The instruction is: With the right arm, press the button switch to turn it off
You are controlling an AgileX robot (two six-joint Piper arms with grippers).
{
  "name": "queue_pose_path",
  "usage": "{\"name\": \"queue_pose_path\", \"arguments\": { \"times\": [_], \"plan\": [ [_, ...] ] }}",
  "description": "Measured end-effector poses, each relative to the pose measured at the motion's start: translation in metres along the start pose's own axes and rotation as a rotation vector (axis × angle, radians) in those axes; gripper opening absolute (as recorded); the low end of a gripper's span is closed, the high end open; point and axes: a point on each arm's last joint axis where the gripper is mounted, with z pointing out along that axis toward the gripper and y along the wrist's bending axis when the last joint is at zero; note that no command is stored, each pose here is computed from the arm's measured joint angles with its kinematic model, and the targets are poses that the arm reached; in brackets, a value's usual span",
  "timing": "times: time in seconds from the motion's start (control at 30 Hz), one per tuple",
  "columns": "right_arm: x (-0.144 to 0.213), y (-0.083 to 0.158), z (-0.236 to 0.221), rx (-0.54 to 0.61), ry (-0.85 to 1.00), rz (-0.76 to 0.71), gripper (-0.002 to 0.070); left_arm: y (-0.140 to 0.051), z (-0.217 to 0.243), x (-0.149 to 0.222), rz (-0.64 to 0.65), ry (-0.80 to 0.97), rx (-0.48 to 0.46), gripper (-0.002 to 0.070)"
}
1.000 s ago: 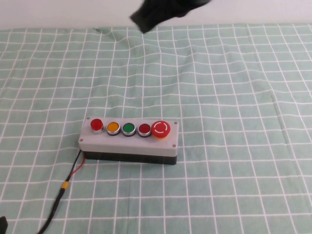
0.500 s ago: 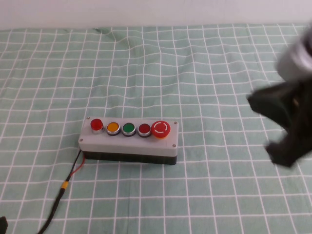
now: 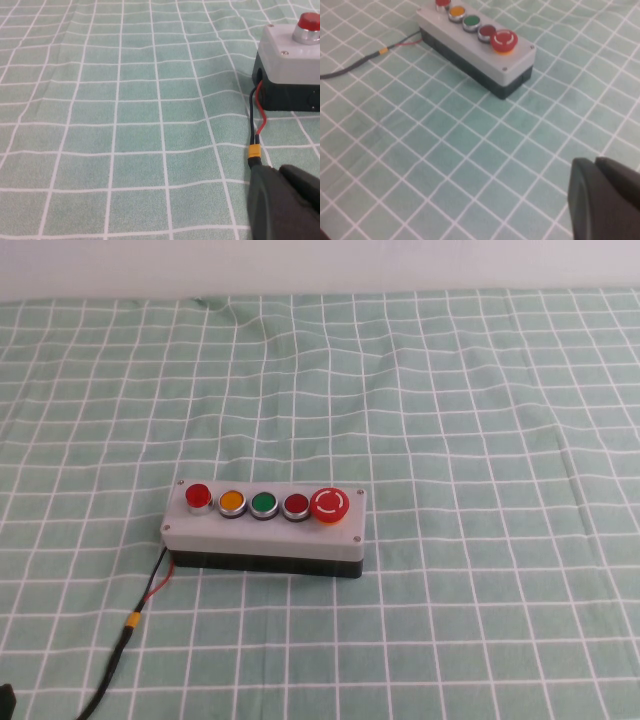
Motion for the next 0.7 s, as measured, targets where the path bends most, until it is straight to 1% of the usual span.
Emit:
{"name": "queue_pose_path", "arguments": {
  "times": [0.23,0.37,0.47,0.57,0.7],
  "plan": [
    [0.008,-0.002,-0.004,0.017,0.059,0.003,-0.0016,0.0,0.0,0.0,0.0,0.0,0.0,-0.0003],
    [0.008,-0.002,-0.004,0.016,0.062,0.004,-0.0016,0.0,0.0,0.0,0.0,0.0,0.0,-0.0003],
    [0.01,-0.005,-0.01,0.03,0.041,0.055,-0.0016,0.0,0.0,0.0,0.0,0.0,0.0,-0.0003],
    [0.015,-0.012,-0.021,0.106,-0.015,0.138,-0.0016,0.0,0.0,0.0,0.0,0.0,0.0,-0.0003],
    [0.03,-0.022,-0.032,0.26,-0.152,0.197,-0.0016,0.0,0.0,0.0,0.0,0.0,0.0,-0.0003]
  ]
}}
